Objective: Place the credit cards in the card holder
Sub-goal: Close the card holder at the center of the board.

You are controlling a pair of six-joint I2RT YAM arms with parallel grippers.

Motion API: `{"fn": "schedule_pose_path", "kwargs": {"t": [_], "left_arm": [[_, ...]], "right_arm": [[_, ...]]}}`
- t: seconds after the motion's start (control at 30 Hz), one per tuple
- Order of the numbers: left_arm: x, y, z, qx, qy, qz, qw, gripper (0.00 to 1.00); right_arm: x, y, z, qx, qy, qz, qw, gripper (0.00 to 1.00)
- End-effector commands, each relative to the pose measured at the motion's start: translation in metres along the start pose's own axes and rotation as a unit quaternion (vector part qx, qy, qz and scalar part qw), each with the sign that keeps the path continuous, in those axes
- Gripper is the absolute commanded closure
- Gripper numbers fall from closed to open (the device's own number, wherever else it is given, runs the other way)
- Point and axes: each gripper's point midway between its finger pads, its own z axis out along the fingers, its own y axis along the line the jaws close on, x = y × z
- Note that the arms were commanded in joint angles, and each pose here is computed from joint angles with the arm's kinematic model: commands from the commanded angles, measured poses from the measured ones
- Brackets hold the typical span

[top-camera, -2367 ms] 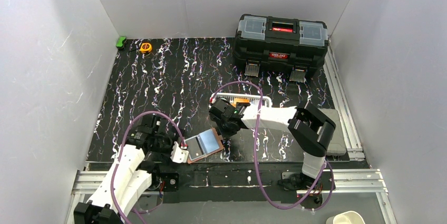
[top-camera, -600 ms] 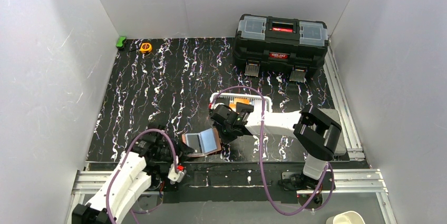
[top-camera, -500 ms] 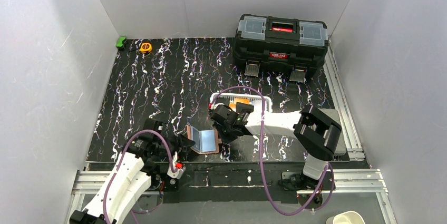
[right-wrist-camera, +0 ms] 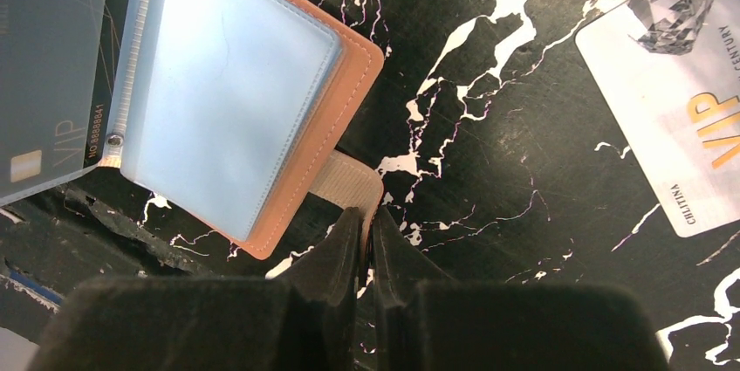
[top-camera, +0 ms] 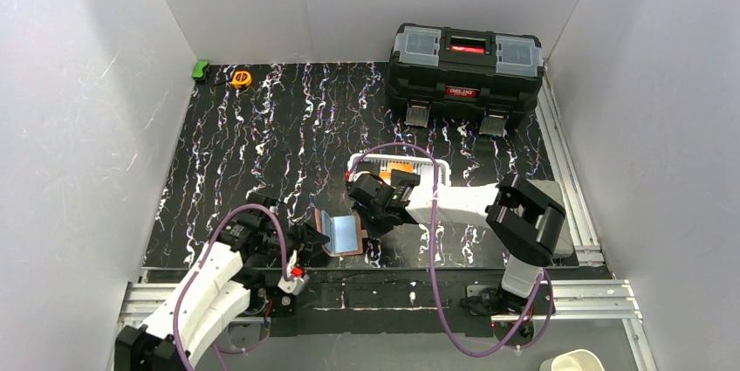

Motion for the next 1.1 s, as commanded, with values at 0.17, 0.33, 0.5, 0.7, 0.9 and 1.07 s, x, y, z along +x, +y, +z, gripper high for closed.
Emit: {"fn": "schedule_pose_path", "kwargs": {"t": [0.17,0.33,0.5,0.7,0.9,1.07], "left_arm": [[-0.003,0.028,0.024,-0.018,-0.062,0.183,0.981,0.65],[-0.002,0.035,0.033,-0.029,-0.078,0.194,0.978,0.63],[-0.003,0.036,0.040,-0.032,-0.095,0.198,0.975,0.60],[0.000,0.035,0.051,-0.035,-0.113,0.206,0.971,0.56],[-0.007,0.043,0.055,-0.050,-0.134,0.218,0.966,0.41],[0.001,0.060,0.049,-0.074,-0.102,0.181,0.976,0.33]], "right_arm": [[0.022,0.001,0.002,0.002,0.052,-0.004,0.999,0.99],[0.022,0.004,0.003,-0.003,0.052,0.001,0.999,0.99],[0.019,0.006,0.002,-0.007,0.046,0.007,0.999,0.99],[0.019,0.011,0.002,-0.021,0.045,0.016,0.999,0.99],[0.018,0.013,0.001,-0.023,0.044,0.017,0.999,0.99],[0.019,0.011,0.001,-0.019,0.043,0.024,0.999,0.99]]}}
